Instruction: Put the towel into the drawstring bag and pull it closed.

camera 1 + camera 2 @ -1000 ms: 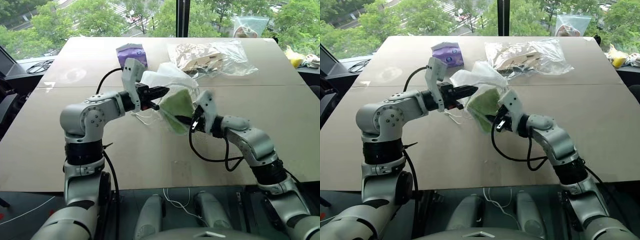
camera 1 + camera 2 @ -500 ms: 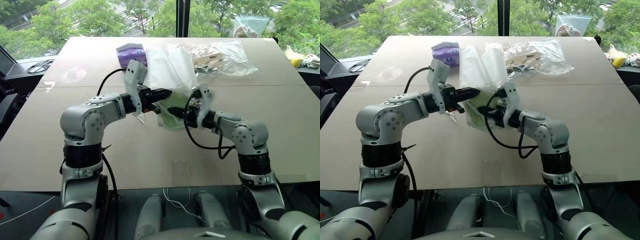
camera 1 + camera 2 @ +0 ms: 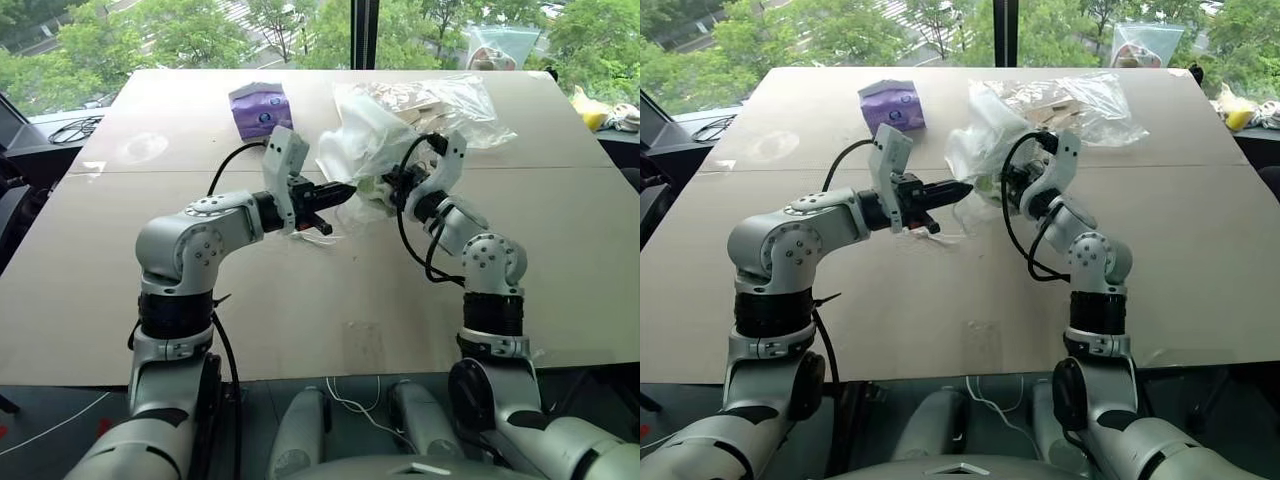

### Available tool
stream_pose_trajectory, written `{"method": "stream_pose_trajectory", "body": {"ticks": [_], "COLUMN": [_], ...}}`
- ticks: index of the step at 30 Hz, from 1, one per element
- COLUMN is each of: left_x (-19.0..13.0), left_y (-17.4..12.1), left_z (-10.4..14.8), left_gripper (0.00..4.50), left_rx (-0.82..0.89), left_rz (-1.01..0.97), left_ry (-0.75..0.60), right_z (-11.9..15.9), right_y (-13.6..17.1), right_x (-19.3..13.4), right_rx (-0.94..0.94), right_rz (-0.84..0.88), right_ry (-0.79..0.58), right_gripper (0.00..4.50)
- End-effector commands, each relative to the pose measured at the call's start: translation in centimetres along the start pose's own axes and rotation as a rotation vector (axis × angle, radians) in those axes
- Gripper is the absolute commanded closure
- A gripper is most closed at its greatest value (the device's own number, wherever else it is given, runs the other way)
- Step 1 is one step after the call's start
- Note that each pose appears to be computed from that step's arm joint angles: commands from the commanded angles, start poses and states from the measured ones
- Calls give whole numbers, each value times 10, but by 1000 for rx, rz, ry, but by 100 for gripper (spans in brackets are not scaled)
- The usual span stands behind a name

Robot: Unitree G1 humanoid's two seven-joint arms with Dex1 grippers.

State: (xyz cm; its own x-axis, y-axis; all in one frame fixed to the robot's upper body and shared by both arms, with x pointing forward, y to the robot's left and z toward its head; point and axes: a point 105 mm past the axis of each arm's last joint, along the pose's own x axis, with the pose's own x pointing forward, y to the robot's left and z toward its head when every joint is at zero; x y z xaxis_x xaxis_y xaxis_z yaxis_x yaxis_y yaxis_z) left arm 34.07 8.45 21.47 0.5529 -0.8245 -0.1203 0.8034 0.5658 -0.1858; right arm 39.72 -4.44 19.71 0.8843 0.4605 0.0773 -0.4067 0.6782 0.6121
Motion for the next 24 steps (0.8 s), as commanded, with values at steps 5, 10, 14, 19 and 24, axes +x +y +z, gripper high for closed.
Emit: {"method": "stream_pose_trajectory", "body": {"ticks": [5, 10, 14, 19, 24], "left_x": [15, 26, 31, 33, 34], "left_y": [-17, -16, -7, 33, 39], "left_z": [31, 36, 38, 39, 47], "left_gripper": [450, 450, 450, 450, 450], "left_rx": [2, -21, -24, -72, -87], "left_rz": [-64, -56, -13, 176, 181], "left_ry": [-112, -143, -161, -203, -230], "right_z": [-1, -3, -8, -22, -14], "right_y": [60, 69, 71, 63, 49], "right_x": [21, 19, 13, -6, -26], "right_rx": [217, 207, 135, -23, -105], "right_rz": [85, 120, 137, 153, 145], "right_ry": [-95, -72, -25, 108, 144], "right_gripper": [438, 335, 156, 58, 58]}}
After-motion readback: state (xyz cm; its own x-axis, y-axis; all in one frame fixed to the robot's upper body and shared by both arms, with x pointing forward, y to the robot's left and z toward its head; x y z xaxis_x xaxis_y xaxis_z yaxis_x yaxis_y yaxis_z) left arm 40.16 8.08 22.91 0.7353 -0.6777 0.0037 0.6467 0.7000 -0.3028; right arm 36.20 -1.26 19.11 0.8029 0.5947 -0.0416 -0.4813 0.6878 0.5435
